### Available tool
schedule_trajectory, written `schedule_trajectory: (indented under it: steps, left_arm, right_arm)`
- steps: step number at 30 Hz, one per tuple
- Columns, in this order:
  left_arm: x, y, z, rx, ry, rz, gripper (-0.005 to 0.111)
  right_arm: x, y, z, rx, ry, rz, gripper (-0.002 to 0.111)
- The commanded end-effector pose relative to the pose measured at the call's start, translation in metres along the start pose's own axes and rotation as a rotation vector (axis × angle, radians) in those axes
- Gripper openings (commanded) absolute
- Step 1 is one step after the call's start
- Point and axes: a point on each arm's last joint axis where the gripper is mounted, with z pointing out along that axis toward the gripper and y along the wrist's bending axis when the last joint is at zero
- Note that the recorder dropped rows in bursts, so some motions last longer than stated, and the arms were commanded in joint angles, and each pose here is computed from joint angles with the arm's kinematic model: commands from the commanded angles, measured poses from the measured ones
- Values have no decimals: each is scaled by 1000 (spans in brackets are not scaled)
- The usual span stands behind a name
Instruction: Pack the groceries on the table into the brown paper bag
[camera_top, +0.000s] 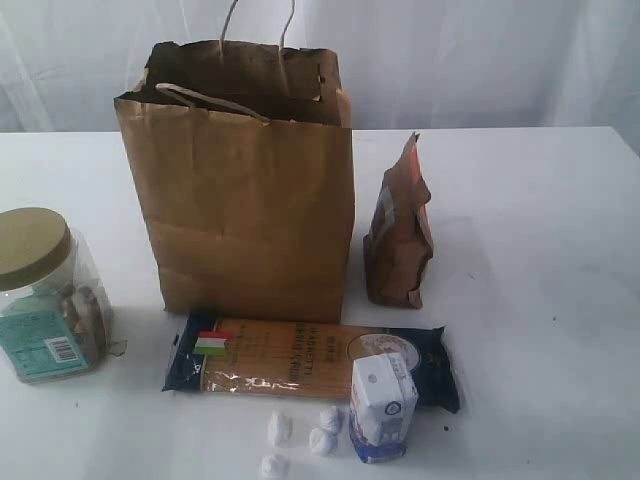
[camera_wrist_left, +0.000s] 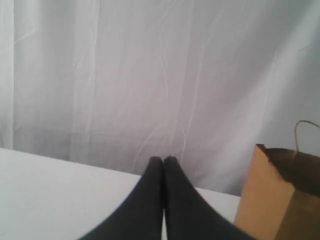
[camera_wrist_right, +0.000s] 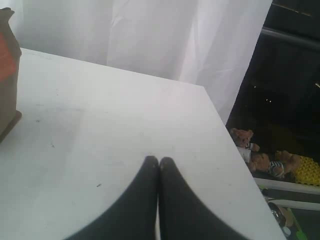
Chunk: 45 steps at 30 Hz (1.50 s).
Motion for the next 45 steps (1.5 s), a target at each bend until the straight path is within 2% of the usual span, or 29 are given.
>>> schedule_trajectory:
  steps: [1,4,6,10,13,16,18,24,32,35,37,39,41,45]
  left_arm:
    - [-8,-18,42,26,427,-96,0]
    - [12,-21,62,33,720,-44,0]
    - [26,-19,71,25,790,-49,0]
    - [45,-14,67,18,747,-34,0]
    - [57,-9,54,13,591,-34,0]
    - [74,3,35,-21,409,-33,0]
    - [84,9,23,-32,352,-45,0]
    - [118,13,-4,12,448,-122,0]
    - [132,15,-6,3,530,-98,0]
    - [142,10,0,52,587,-101,0]
    - [151,10,4,42,645,-97,0]
    - [150,9,18,51,573,-92,0]
    - [148,4,38,56,574,-53,0]
    - [156,-3,70,86,673,61,0]
  right_arm:
    - [1,0,0,5,-2,5,0]
    - [1,0,0,5,-2,5,0]
    - [1,0,0,5,-2,5,0]
    - [1,0,0,5,-2,5,0]
    - [1,0,0,5,-2,5,0]
    - [1,0,0,5,-2,5,0]
    - [1,0,0,5,-2,5,0]
    - [1,0,0,5,-2,5,0]
    - [1,0,0,5,-2,5,0]
    - [1,0,0,5,-2,5,0]
    - [1,0,0,5,-2,5,0]
    - [1,0,0,5,-2,5,0]
    - [1,0,0,5,-2,5,0]
    - [1,0,0,5,1,5,0]
